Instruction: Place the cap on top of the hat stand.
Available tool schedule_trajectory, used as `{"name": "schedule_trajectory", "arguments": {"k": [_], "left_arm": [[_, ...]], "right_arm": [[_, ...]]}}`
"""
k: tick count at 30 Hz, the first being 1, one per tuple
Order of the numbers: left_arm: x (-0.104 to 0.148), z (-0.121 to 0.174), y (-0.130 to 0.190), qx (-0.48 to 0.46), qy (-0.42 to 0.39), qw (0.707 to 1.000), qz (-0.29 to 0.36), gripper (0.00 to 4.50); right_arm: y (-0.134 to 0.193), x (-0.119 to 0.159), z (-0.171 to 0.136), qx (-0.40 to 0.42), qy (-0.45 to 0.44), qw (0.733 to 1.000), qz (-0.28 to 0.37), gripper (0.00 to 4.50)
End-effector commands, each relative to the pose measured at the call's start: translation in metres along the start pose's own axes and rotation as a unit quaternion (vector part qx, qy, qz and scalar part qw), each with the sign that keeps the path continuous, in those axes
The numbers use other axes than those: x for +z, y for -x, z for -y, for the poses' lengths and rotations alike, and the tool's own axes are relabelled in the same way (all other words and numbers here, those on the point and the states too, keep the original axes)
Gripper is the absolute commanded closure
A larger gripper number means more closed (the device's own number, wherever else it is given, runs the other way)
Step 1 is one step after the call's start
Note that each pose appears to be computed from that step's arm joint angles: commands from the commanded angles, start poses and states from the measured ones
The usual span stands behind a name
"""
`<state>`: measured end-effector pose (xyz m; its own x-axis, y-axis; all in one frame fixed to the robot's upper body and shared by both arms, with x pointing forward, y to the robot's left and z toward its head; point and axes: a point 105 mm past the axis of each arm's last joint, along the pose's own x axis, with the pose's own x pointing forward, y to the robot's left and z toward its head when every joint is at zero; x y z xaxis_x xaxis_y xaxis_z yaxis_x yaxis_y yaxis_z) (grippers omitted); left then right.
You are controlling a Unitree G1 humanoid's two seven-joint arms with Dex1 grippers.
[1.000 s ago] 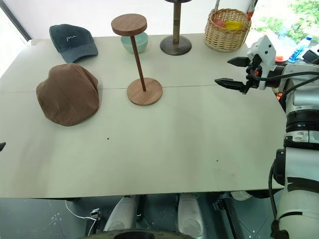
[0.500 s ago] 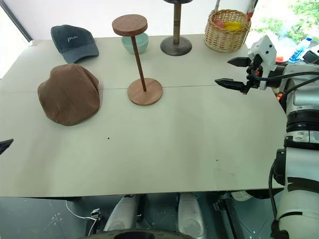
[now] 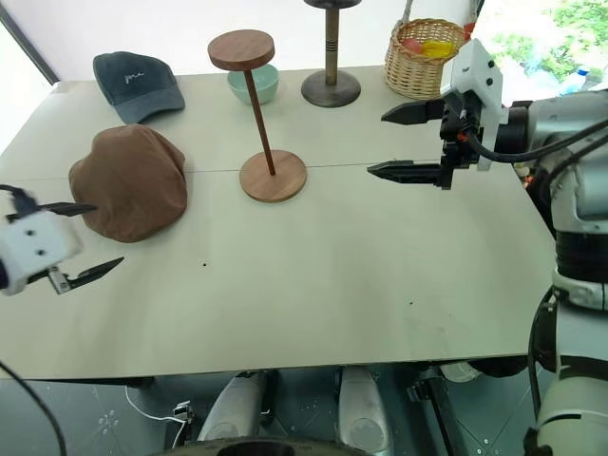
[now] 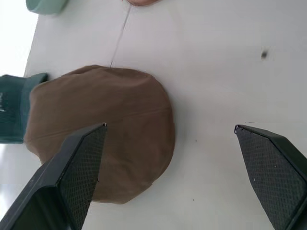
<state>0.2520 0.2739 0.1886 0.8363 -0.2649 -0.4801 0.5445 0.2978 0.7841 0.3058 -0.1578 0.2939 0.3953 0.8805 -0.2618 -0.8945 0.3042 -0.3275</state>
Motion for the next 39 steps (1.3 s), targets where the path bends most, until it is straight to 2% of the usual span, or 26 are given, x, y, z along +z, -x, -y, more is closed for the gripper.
{"name": "schedule_trajectory", "arguments": {"k": [1,7,16,27,33,39], "left_arm": [[-0.003,-0.005,-0.011,0.037,-0.040,0.998,-0.021,0.03],[-0.005,0.014,-0.047,0.065,-0.089,0.994,-0.029,0.03],[-0.022,0.027,-0.091,0.136,-0.173,0.973,-0.072,0.03],[-0.041,0.012,-0.118,0.225,-0.137,0.958,-0.114,0.03],[-0.049,-0.011,-0.126,0.271,-0.144,0.944,-0.123,0.03],[-0.055,-0.023,-0.134,0.279,-0.161,0.939,-0.125,0.03]], "right_arm": [[0.009,0.028,-0.020,0.003,-0.006,1.000,0.030,0.00],[0.013,0.033,-0.048,0.015,-0.025,0.999,0.029,0.00],[0.019,0.036,-0.047,-0.033,-0.040,0.998,0.041,0.00],[0.023,0.040,-0.045,-0.056,-0.035,0.997,0.047,0.00],[0.023,0.042,-0.046,-0.055,-0.032,0.997,0.047,0.00],[0.023,0.046,-0.043,-0.059,-0.029,0.996,0.053,0.00]]}}
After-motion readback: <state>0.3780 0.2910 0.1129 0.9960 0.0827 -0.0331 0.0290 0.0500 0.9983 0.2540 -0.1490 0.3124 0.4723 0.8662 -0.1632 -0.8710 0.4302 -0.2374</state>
